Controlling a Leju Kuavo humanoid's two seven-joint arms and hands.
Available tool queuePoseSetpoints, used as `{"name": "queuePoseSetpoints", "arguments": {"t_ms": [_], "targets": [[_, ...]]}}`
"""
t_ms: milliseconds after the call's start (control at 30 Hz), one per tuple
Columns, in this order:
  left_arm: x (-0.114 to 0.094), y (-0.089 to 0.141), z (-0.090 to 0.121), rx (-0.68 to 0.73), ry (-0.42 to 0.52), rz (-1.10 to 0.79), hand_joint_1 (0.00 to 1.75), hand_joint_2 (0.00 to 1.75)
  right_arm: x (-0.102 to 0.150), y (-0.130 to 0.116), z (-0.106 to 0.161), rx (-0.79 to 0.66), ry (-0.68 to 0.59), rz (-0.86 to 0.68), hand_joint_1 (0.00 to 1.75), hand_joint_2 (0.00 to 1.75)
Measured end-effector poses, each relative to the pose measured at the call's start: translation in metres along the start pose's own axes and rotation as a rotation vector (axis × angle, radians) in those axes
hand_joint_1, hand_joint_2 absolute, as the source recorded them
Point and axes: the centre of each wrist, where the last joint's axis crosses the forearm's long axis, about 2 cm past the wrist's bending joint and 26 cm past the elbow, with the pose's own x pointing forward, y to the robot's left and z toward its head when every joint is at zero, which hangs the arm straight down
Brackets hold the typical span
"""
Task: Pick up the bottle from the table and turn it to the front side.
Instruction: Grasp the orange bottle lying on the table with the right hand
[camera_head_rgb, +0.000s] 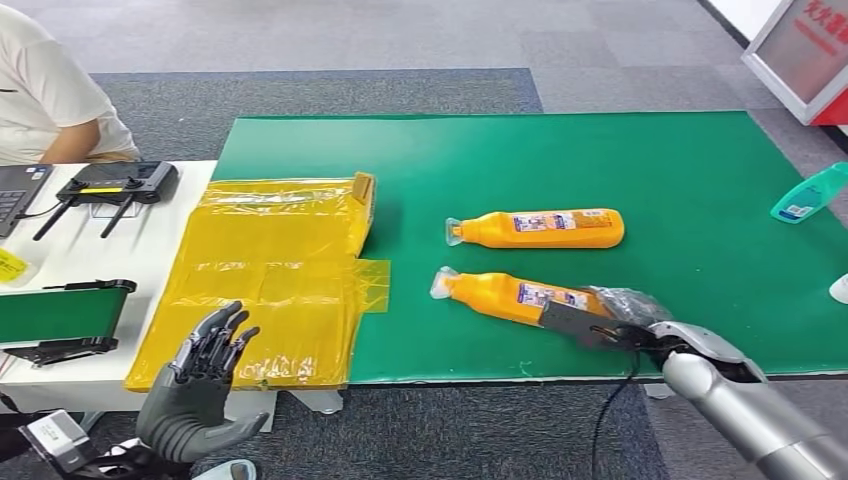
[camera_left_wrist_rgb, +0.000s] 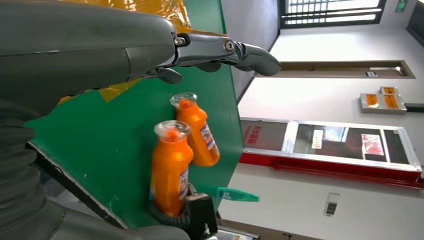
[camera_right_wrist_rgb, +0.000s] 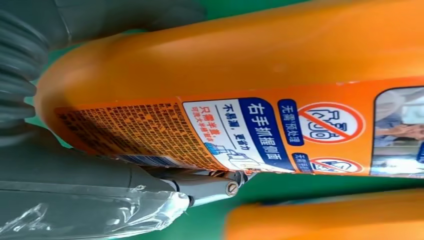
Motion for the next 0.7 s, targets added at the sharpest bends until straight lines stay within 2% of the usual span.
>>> {"name": "queuePoseSetpoints", "arguments": {"t_ms": [300,500,700], "targets": [[0.001,-0.003,0.011,0.011,0.006,-0.005,0.00,1.75,0.019,0.043,0.048,-0.086,-0.250,-0.299,1.75,1.75],[0.008,-0.010,0.009,-0.009,-0.009,-0.010,0.00,1.75,0.068,0.065,0.062,-0.224,-0.508,-0.536,1.75,1.75],[0.012,-0.019,-0.002,-0.026,-0.020,0.071,0.00,1.75,0.107,0.069,0.061,-0.269,-0.684,-0.664,1.75,1.75]]}}
